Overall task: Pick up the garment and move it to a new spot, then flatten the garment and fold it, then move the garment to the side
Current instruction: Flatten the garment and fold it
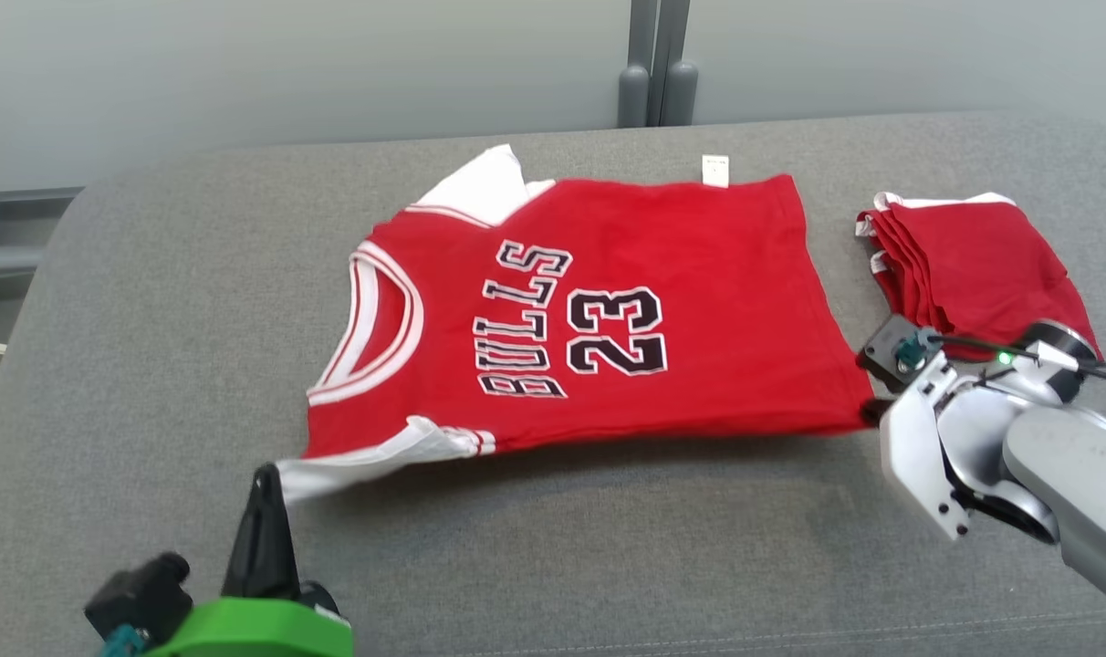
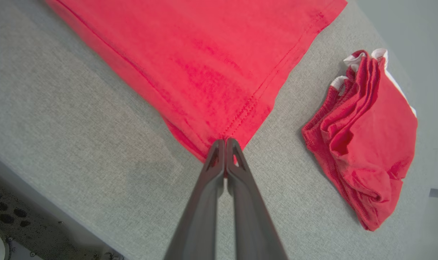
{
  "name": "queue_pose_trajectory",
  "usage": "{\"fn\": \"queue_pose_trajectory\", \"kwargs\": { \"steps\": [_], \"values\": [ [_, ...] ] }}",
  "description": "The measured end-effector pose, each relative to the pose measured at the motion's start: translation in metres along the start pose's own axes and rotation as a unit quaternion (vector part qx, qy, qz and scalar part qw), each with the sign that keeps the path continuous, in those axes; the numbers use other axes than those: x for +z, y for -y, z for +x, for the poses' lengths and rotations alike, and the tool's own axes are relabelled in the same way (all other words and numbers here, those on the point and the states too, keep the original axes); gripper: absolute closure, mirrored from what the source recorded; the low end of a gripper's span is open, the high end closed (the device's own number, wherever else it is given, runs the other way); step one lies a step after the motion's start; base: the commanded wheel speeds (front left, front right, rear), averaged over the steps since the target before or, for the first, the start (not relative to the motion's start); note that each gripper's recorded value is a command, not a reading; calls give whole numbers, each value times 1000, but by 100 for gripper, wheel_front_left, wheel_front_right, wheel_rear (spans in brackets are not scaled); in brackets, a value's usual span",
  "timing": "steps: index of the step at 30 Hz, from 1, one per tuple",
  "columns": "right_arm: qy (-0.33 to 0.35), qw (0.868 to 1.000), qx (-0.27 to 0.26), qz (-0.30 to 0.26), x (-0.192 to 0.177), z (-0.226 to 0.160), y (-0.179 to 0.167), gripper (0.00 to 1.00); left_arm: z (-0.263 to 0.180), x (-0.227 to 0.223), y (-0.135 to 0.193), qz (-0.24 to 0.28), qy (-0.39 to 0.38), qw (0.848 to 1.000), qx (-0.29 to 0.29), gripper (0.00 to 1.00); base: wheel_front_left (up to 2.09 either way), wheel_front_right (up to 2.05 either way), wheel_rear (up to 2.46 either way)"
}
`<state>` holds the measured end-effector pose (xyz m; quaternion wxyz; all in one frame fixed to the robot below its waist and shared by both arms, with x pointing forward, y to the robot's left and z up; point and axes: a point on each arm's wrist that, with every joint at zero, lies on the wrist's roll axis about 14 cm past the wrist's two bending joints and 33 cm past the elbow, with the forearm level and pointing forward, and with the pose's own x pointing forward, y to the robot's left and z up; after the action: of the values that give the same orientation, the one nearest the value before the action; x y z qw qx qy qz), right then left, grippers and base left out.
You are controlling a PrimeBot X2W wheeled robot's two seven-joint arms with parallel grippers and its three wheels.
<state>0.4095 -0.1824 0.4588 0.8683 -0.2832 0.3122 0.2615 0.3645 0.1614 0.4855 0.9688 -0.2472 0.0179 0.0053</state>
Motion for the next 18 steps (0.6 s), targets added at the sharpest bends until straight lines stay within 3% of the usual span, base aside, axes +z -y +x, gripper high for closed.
{"fn": "queue_pose_trajectory", "kwargs": {
  "steps": [18],
  "values": [
    [-38,992,24,116,-58,-22,-45,100,-50,-30,-15,40,-61,997,20,100,0,0,0]
  ]
}}
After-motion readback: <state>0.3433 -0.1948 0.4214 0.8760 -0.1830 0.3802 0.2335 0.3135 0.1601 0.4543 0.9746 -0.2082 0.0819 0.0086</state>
